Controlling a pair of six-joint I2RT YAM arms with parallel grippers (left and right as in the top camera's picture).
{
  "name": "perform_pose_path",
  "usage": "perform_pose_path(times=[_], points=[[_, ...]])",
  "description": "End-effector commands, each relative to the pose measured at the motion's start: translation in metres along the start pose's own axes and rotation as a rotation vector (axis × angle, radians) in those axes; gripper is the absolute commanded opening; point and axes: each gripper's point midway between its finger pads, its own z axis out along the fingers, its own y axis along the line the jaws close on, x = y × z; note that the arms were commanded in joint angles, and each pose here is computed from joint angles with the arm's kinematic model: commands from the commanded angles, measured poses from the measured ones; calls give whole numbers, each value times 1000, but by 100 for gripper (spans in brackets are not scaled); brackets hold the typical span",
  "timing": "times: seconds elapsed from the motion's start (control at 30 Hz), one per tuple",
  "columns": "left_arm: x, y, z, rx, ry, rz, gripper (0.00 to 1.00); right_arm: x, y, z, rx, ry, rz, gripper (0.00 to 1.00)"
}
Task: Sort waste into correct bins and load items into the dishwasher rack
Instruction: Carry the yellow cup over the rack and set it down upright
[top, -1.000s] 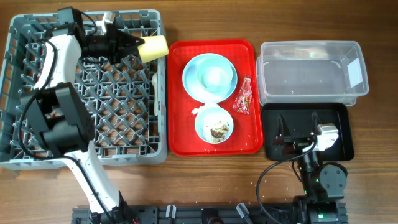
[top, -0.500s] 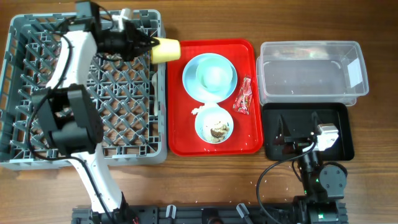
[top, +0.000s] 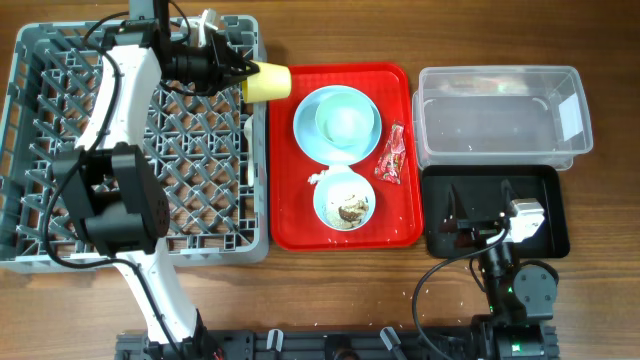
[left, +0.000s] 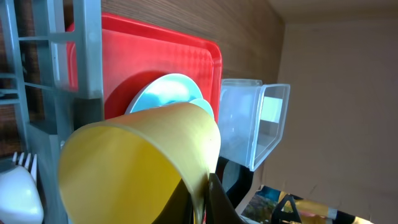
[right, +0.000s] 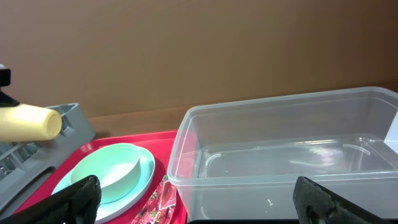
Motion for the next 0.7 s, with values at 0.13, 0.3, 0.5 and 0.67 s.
perform_pose_path(times=[0.13,0.3,0.5,0.67], points=[[0,137,-12,-294,-4,-122,4,-1,0,0,1,-7,12,100],[-1,77,-8,71,15,-46,4,-1,0,0,1,-8,12,100],[2,103,10,66,48,-98,4,-1,0,0,1,-8,12,100],[4,130,6,58,50,-176,4,-1,0,0,1,-7,12,100]])
